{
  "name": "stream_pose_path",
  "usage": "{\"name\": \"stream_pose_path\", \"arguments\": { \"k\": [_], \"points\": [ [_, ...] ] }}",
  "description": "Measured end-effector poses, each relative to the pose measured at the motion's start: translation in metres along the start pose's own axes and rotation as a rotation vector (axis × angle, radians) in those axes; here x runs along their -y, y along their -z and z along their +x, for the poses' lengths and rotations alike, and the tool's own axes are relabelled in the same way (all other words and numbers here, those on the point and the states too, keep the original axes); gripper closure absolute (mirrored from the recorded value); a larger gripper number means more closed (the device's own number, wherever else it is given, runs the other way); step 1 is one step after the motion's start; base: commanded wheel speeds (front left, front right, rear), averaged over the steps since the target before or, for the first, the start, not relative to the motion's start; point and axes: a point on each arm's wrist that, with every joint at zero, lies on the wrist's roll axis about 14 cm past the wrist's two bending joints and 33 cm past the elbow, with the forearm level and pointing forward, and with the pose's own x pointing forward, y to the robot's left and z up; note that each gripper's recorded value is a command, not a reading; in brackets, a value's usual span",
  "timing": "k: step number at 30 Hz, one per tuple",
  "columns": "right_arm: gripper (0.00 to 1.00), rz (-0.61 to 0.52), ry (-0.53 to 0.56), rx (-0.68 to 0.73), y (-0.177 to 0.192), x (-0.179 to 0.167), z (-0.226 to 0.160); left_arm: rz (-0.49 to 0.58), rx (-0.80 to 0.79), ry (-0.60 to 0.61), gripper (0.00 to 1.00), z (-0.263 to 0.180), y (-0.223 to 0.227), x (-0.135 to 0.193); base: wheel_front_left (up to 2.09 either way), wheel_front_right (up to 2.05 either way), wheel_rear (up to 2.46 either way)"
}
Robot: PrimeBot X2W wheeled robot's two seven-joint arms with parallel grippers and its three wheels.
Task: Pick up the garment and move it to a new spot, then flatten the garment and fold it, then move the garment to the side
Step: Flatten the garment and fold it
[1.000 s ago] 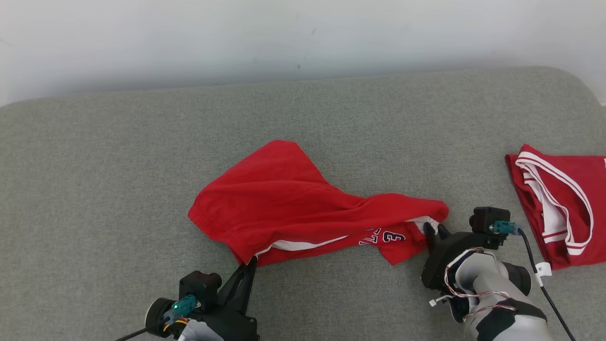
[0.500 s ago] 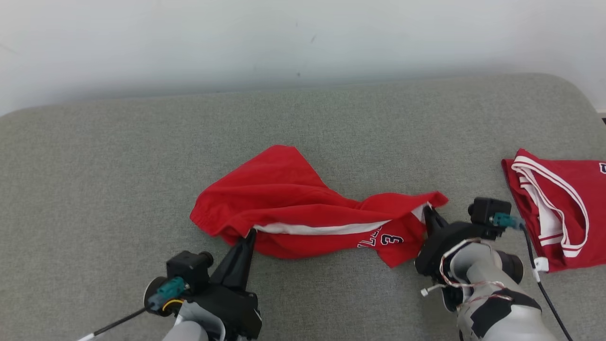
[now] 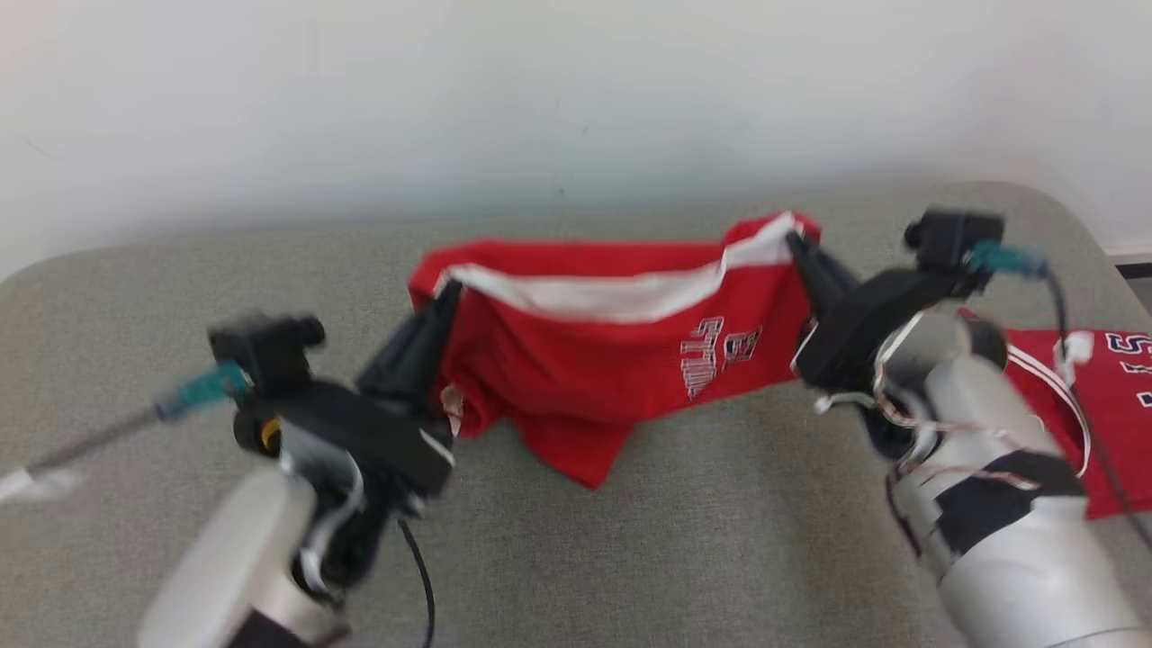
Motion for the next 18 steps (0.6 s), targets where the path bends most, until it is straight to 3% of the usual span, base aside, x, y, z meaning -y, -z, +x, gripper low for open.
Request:
{"name": "stream_pose_path", "arguments": {
  "k": [9, 12, 18],
  "points": [
    [1.0, -0.101, -0.068, 0.048, -0.077, -0.015, 0.024, -0.087, 0.034, 0.018, 1.0, 0.054, -0.069, -0.022, 0.0, 0.0, 0.0],
    [1.0, -0.158, -0.06, 0.168, -0.127, -0.016, 0.048, -0.105, 0.092, -0.025, 1.0, 0.085, -0.1, -0.048, 0.0, 0.0, 0.0],
    [1.0, -0.245, -0.056, 0.355, -0.181, -0.021, 0.091, -0.085, 0.203, -0.058, 1.0, 0.133, -0.136, -0.08, 0.0, 0.0, 0.0]
  ]
}}
